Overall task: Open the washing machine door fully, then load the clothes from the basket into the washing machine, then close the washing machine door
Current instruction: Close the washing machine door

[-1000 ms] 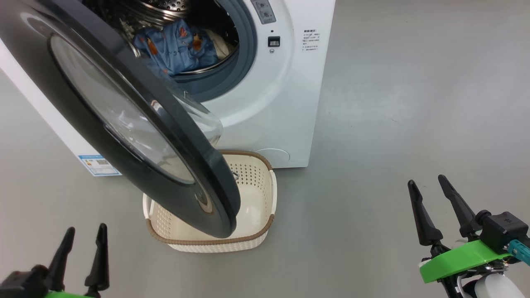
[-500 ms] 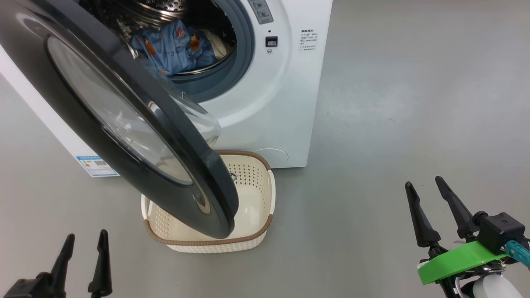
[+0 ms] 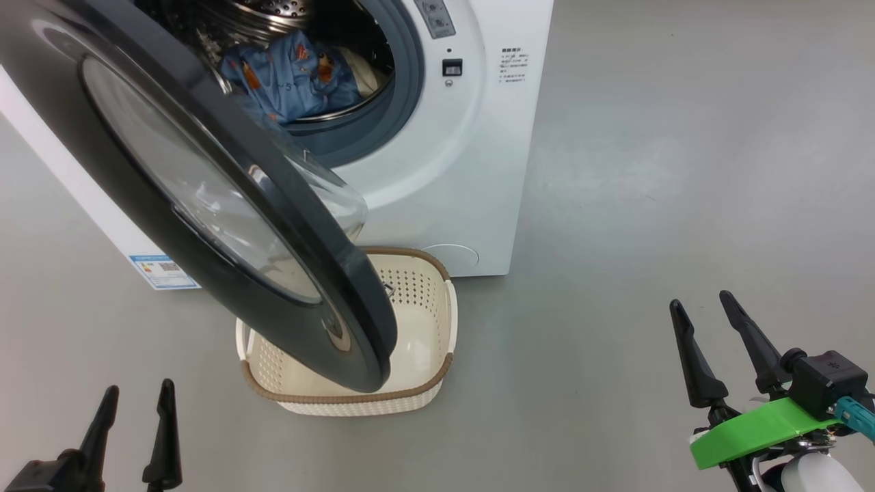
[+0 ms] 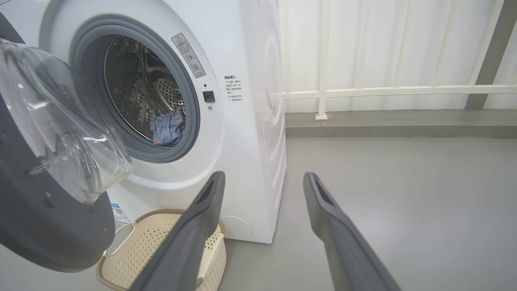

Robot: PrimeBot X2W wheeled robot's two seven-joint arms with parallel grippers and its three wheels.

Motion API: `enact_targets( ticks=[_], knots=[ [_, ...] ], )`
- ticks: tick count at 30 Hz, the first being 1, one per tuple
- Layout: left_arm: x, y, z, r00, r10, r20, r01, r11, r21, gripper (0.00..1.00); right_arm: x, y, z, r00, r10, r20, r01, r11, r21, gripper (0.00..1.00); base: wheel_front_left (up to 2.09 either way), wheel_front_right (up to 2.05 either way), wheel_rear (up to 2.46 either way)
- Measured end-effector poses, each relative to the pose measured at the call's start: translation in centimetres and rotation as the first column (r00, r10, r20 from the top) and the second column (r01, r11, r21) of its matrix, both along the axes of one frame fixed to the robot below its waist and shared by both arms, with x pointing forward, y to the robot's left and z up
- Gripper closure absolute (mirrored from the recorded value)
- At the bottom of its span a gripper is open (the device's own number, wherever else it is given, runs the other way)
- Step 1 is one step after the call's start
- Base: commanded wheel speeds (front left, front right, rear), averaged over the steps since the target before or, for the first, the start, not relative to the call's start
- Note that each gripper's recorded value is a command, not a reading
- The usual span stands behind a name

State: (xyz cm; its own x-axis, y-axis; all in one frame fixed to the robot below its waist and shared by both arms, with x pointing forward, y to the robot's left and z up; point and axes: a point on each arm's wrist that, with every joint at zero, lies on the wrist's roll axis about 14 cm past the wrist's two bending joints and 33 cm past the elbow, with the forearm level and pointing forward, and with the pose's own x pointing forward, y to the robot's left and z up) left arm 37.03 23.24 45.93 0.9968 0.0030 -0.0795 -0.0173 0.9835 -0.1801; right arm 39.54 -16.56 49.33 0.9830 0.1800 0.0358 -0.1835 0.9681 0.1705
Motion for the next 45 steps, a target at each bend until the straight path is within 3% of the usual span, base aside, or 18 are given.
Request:
enact_targets(
  ticks=[4,5,6,9,18,24,30,36,41,42,45],
  knots=[
    [-0.2,0.1,0.1,1.0,0.004,0.002,-0.004,1.0,0.003,0.0,0.1,0.2,0.1,1.0,0.006,0.002,-0.006,1.0,0.001,0.0,0.0,0.0,0.0],
    [-0.2,0.1,0.1,1.0,0.005,0.003,-0.005,1.0,0.002,0.0,0.1,0.3,0.1,1.0,0.008,0.003,-0.008,1.0,0.001,0.12,0.0,0.0,0.0],
    [-0.3,0.1,0.1,1.0,0.007,0.005,-0.007,1.0,0.001,0.0,0.1,0.4,0.2,1.0,0.011,0.005,-0.011,1.0,0.001,0.51,0.0,0.0,0.0],
    [-0.5,0.1,0.3,1.0,0.012,0.011,-0.012,1.0,0.0,0.0,0.2,0.7,0.4,1.0,0.019,0.01,-0.019,1.0,0.002,1.0,0.0,0.0,0.0],
    [-1.5,0.7,1.0,0.998,0.046,0.034,-0.045,0.999,-0.008,0.0,0.9,2.8,1.3,0.996,0.077,0.039,-0.077,0.997,0.016,1.0,0.0,0.0,0.0],
    [-2.5,1.1,1.4,0.996,0.076,0.048,-0.076,0.997,-0.019,0.0,2.7,7.0,6.2,0.966,0.183,0.18,-0.191,0.981,0.029,1.0,0.0,0.0,0.0],
    [-3.7,1.7,1.7,0.993,0.1,0.056,-0.1,0.995,-0.007,0.0,2.7,12.2,12.8,0.876,0.316,0.365,-0.344,0.939,0.01,1.0,0.0,0.0,0.0],
    [-4.8,2.4,2.3,0.989,0.126,0.077,-0.126,0.992,-0.001,0.0,0.4,17.0,18.6,0.741,0.423,0.522,-0.486,0.874,-0.017,1.0,0.0,0.0,0.0],
    [-5.7,3.1,2.7,0.984,0.153,0.088,-0.153,0.988,-0.001,0.0,-2.4,20.9,20.0,0.647,0.518,0.56,-0.607,0.794,-0.033,1.0,0.0,0.0,0.0],
    [-5.7,3.1,2.7,0.984,0.153,0.088,-0.153,0.988,-0.001,0.0,-2.4,20.9,20.0,0.647,0.518,0.56,-0.607,0.794,-0.033,1.0,0.0,0.0,0.0],
    [-6.2,3.6,2.8,0.981,0.17,0.091,-0.171,0.985,0.0,0.0,-3.9,23.1,19.6,0.607,0.573,0.55,-0.67,0.741,-0.033,1.0,0.0,0.0,0.0]
  ],
)
